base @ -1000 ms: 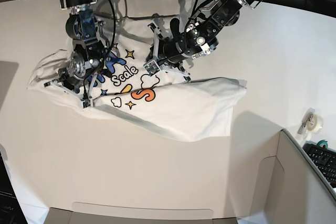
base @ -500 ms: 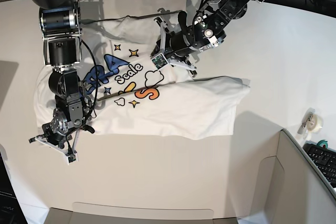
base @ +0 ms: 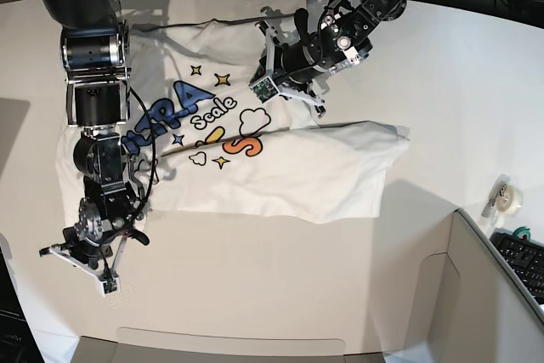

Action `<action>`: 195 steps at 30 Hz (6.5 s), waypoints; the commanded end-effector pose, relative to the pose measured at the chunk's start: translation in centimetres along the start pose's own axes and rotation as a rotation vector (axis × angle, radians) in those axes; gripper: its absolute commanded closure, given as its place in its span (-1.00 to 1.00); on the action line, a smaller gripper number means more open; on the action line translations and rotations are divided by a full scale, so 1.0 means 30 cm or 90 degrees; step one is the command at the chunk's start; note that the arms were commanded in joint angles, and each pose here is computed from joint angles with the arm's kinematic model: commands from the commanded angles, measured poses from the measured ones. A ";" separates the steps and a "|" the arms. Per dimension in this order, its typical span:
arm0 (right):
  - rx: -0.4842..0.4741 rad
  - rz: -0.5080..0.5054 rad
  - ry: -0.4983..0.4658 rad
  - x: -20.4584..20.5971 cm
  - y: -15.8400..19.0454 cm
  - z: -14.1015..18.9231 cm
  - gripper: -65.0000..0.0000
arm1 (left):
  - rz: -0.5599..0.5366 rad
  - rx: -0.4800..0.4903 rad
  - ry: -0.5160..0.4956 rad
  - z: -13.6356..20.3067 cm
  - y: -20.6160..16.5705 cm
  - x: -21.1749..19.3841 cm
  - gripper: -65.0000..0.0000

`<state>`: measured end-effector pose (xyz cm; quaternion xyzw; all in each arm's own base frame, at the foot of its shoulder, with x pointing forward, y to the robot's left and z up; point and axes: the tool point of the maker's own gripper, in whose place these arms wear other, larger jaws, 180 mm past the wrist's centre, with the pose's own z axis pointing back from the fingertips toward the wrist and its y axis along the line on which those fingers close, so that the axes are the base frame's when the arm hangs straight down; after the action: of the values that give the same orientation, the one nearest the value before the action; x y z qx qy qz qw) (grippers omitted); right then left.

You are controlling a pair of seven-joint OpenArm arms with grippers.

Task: Layout the t-shirt on the table in an organized manner, then fold the t-shirt properly
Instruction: 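Pull the shirt fabric apart with both grippers to spread it, then grasp the shirt hem with the left gripper and drag it outward, then release the hem and move the left gripper back over the shirt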

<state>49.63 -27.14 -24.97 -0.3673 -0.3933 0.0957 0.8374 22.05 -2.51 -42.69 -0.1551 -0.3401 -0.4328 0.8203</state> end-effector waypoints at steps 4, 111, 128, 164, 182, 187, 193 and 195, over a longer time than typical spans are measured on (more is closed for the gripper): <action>-0.058 -0.114 -0.048 0.039 -0.143 0.167 1.00 | -0.027 -0.009 0.046 0.047 -0.030 -0.023 0.86; 0.332 0.020 0.232 -0.907 0.432 0.654 1.00 | 0.631 0.111 -0.269 0.294 1.061 0.404 0.98; 0.328 0.053 0.268 -0.977 0.406 0.672 1.00 | 0.566 0.182 -0.334 0.156 1.207 0.619 0.98; 0.308 0.047 0.219 -0.908 0.348 0.688 1.00 | 0.588 0.201 -0.358 0.141 1.230 0.634 -0.09; 0.066 0.068 0.077 -0.609 0.112 0.556 1.00 | 0.639 0.222 -0.250 0.436 1.143 0.180 -0.09; 0.077 -0.004 0.052 -0.499 0.147 0.550 1.00 | 0.616 0.167 -0.224 0.459 0.973 0.148 -0.09; 0.116 -0.076 0.034 -0.398 0.237 0.561 1.00 | 0.593 0.146 -0.221 0.446 0.834 0.130 -0.09; 0.122 -0.087 0.029 -0.374 0.246 0.565 1.00 | 0.595 0.144 -0.212 0.438 0.808 0.112 -0.09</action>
<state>29.97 -17.31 -30.94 -0.2477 -0.3659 0.0715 0.8942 36.49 16.09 -31.94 -0.2710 -0.3747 0.0572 0.8848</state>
